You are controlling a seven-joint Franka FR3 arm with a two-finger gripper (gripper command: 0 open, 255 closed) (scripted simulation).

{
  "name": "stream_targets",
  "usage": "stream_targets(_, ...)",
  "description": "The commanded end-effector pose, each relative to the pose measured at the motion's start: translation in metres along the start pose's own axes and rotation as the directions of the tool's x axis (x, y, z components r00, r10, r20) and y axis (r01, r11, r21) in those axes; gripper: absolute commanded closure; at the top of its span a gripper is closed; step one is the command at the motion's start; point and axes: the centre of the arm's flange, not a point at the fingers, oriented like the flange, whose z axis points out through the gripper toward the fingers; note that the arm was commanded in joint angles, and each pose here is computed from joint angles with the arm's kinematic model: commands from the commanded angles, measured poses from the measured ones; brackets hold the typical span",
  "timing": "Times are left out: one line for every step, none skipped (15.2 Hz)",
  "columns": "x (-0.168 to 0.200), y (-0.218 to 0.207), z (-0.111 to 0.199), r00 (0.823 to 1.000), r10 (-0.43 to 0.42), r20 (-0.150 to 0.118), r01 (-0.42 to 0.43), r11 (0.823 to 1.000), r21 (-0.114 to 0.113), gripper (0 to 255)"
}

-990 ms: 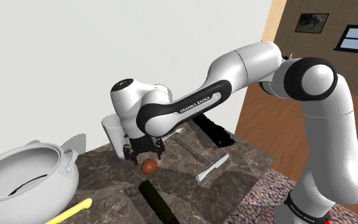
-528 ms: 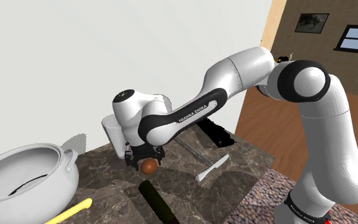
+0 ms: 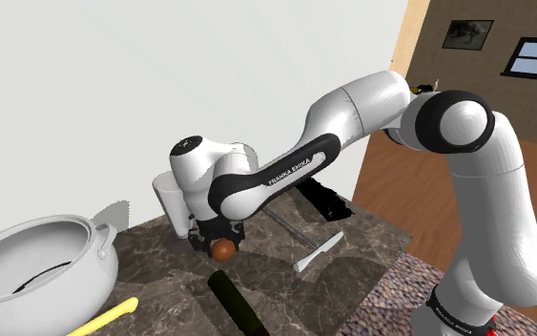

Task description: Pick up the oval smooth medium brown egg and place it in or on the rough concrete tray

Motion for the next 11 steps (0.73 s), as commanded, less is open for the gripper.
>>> stream_targets(0.0,0.0,0.0,1.0,0.0,0.001,0.0,1.0,0.0,255)
stream_targets(0.0,0.0,0.0,1.0,0.0,0.001,0.0,1.0,0.0,255)
stream_targets(0.0,0.0,0.0,1.0,0.0,0.001,0.0,1.0,0.0,255)
stream_targets(0.0,0.0,0.0,1.0,0.0,0.001,0.0,1.0,0.0,255)
stream_targets(0.0,0.0,0.0,1.0,0.0,0.001,0.0,1.0,0.0,255)
stream_targets(0.0,0.0,0.0,1.0,0.0,0.001,0.0,1.0,0.0,255)
stream_targets(0.0,0.0,0.0,1.0,0.0,0.001,0.0,1.0,0.0,255)
stream_targets(0.0,0.0,0.0,1.0,0.0,0.001,0.0,1.0,0.0,255)
stream_targets(0.0,0.0,0.001,1.0,0.0,0.001,0.0,1.0,0.0,255)
stream_targets(0.0,0.001,-0.005,1.0,0.0,0.001,0.0,1.0,0.0,255)
stream_targets(0.0,0.002,-0.01,1.0,0.0,0.001,0.0,1.0,0.0,255)
